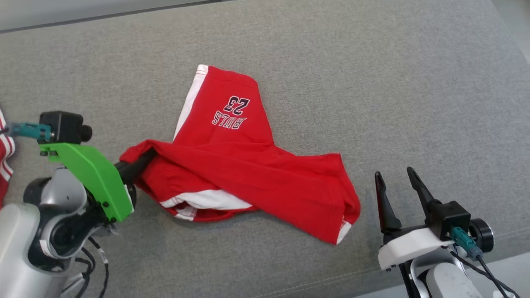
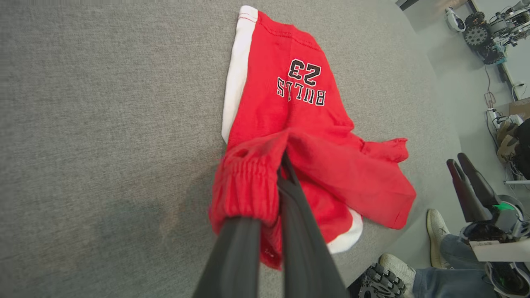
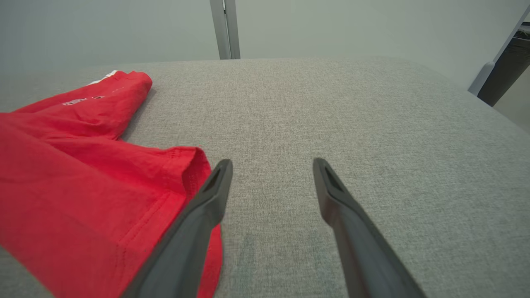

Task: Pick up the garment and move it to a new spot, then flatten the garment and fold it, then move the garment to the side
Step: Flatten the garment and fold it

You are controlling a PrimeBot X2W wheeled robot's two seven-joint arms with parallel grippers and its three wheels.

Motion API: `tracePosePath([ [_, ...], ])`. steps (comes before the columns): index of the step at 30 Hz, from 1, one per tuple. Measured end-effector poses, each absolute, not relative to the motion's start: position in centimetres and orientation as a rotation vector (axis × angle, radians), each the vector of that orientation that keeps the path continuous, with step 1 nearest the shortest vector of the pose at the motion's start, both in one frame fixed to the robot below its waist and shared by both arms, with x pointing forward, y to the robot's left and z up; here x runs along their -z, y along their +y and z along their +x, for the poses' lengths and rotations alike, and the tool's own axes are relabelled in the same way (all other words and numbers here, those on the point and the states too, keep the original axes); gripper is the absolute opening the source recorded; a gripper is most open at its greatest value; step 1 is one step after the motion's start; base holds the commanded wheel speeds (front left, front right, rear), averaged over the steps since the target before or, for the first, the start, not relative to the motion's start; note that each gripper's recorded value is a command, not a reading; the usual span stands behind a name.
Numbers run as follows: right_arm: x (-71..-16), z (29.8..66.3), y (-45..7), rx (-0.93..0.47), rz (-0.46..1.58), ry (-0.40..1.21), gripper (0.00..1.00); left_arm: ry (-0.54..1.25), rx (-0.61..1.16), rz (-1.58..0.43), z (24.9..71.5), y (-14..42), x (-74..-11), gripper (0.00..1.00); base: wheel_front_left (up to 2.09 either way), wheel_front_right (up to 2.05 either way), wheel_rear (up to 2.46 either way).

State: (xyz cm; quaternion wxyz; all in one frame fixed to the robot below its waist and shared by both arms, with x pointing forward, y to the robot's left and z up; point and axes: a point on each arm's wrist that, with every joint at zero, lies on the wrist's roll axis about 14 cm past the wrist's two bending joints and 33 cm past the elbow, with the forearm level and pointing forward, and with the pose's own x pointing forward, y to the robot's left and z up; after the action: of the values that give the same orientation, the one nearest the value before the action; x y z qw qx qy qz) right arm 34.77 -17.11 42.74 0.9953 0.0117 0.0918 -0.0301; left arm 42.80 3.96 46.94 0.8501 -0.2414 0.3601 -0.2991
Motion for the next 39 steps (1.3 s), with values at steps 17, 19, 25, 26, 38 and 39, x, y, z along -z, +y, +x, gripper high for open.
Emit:
tracePosePath([
  [17,-42.3,33.5,-20.4,0.174,-0.002,0.214,1.0,0.998,0.675,-0.424,44.9,1.3,-40.8,1.0,0.0,0.0,0.0],
  [19,-43.3,34.1,-19.7,0.137,-0.018,0.18,1.0,0.982,0.673,-0.431,44.9,1.1,-41.1,1.0,0.0,0.0,0.0],
  [25,-45.1,35.2,-16.3,-0.053,-0.069,0.113,1.0,0.899,0.644,-0.434,45.4,2.3,-42.9,1.0,0.0,0.0,0.0],
  [26,-45.2,35.2,-15.7,-0.084,-0.077,0.11,1.0,0.881,0.643,-0.435,45.4,2.4,-43.4,1.0,0.0,0.0,0.0],
  [38,-41.5,31.3,-10.9,-0.322,-0.084,0.238,1.0,0.556,0.466,-0.329,47.0,9.4,-48.6,1.0,0.0,0.0,0.0],
  [39,-41.3,31.1,-10.6,-0.335,-0.08,0.245,1.0,0.514,0.444,-0.332,47.3,10.1,-49.3,1.0,0.0,0.0,0.0],
])
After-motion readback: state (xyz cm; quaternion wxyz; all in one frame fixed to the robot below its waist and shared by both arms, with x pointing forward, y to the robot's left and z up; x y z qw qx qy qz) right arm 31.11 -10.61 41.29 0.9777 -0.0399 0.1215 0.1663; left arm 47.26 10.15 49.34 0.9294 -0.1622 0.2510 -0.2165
